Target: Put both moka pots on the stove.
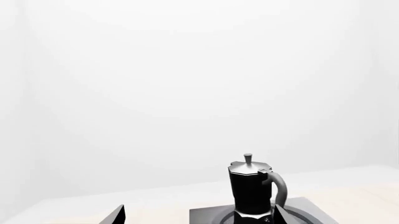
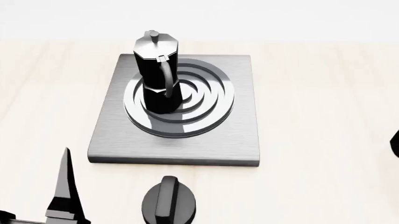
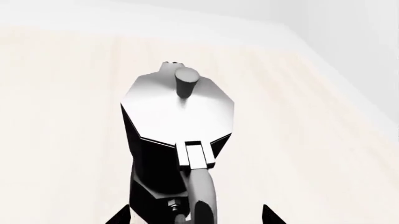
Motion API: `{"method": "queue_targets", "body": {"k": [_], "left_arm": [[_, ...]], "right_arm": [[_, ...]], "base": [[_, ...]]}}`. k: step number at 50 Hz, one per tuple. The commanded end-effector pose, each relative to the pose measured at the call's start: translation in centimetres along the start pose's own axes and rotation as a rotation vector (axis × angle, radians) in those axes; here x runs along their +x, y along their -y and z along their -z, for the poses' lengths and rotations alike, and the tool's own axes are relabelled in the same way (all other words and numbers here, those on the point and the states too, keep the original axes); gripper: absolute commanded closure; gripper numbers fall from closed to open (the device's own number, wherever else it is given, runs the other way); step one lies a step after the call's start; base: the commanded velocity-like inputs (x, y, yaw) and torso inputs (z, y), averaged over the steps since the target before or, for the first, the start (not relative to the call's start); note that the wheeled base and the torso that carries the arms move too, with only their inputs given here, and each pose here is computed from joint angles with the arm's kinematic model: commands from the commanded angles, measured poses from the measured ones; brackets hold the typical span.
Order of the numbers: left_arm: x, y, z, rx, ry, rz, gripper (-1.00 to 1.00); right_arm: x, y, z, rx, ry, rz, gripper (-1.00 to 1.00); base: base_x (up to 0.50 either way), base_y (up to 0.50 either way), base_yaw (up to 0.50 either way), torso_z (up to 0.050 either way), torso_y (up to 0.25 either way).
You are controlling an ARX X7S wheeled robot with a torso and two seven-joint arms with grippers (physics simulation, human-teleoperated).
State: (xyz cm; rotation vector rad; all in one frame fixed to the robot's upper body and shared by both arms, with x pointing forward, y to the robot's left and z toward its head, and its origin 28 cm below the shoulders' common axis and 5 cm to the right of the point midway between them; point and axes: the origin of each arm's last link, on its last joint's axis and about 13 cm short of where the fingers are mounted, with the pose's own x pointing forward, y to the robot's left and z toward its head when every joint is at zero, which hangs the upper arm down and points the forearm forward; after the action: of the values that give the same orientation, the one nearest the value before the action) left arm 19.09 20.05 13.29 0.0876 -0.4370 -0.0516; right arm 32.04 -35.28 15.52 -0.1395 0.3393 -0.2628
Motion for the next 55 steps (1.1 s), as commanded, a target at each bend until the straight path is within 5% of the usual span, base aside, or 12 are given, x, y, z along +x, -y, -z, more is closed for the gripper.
{"method": "queue_targets", "body": {"k": [1,10,11,34,45,55], "left_arm": [[-0.2,0.0,0.0,-0.001,-0.001,0.003,-1.0],[-0.3,0.1,0.0,-0.001,-0.003,0.005,-1.0],[-0.3,0.1,0.0,0.0,-0.003,0.005,-1.0],[-0.4,0.0,-0.1,-0.001,-0.004,0.008,-1.0],[-0.4,0.0,0.0,-0.001,-0.004,0.006,-1.0],[-0.5,0.0,0.1,-0.002,-0.008,0.011,-1.0]], "right_arm": [[0.5,-0.2,1.0,0.012,-0.006,0.013,-1.0],[0.7,-0.2,1.3,0.025,0.003,0.017,-1.0],[0.7,-0.2,1.4,0.025,0.003,0.015,1.0],[1.0,-1.4,0.8,-0.002,0.039,-0.018,1.0],[1.8,-2.2,-2.3,-0.018,0.339,0.113,1.0],[1.9,-3.2,-3.2,-0.009,0.433,0.107,1.0]], "base": [[0.0,0.0,0.0,0.0,0.0],[0.0,0.0,0.0,0.0,0.0],[0.0,0.0,0.0,0.0,0.0],[0.0,0.0,0.0,0.0,0.0],[0.0,0.0,0.0,0.0,0.0],[0.0,0.0,0.0,0.0,0.0]]}}
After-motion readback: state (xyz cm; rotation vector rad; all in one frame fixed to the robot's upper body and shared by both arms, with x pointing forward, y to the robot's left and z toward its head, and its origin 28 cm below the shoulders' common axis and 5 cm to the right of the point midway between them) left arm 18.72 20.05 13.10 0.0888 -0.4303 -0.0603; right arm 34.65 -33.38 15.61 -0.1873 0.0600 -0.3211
